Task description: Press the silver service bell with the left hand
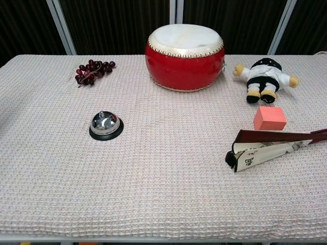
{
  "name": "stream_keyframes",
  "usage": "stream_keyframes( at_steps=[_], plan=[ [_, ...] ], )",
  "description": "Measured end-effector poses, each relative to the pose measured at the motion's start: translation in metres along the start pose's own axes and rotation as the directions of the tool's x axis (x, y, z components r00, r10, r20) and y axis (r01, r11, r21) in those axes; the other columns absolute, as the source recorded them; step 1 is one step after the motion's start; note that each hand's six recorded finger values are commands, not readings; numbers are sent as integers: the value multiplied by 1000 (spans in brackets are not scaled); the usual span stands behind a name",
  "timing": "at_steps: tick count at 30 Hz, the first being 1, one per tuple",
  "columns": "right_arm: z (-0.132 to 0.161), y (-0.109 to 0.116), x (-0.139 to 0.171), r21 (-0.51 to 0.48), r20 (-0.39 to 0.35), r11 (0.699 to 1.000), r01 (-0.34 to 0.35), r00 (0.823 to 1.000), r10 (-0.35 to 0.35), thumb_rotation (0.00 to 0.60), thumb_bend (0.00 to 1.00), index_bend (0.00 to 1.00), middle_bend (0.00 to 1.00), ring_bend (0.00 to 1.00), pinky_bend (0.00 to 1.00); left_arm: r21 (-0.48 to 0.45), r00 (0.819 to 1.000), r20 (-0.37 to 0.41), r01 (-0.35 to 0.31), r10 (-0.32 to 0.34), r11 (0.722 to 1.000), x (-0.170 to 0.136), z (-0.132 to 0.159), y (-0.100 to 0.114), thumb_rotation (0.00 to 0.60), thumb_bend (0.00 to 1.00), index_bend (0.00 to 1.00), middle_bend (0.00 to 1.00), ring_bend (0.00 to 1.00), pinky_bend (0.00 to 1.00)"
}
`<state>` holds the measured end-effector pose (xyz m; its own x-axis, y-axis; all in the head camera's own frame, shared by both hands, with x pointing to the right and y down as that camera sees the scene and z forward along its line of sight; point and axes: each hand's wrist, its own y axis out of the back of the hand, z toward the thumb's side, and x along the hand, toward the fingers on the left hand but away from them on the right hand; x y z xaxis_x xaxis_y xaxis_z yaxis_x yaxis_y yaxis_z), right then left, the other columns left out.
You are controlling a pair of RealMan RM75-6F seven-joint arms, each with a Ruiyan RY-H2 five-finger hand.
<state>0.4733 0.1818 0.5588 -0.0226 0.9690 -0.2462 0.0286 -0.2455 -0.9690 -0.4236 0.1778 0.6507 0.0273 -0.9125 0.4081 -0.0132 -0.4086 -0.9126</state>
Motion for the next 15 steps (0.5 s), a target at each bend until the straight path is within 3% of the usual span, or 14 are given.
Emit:
stream_keyframes(
  at_steps=[6, 15],
  plan=[
    [-7, -3, 0, -16, 83, 999, -42, 996, 44, 600, 101, 0, 0, 0, 0, -16, 1000, 7, 12, -12, 1000, 3, 3, -2, 164, 0, 0, 0, 0, 0],
    [-7, -8, 0, -18, 87, 997, -73, 993, 74, 600, 101, 0, 0, 0, 0, -12, 998, 58, 16, -16, 1000, 14, 20, -3, 164, 0, 0, 0, 0, 0]
  ],
)
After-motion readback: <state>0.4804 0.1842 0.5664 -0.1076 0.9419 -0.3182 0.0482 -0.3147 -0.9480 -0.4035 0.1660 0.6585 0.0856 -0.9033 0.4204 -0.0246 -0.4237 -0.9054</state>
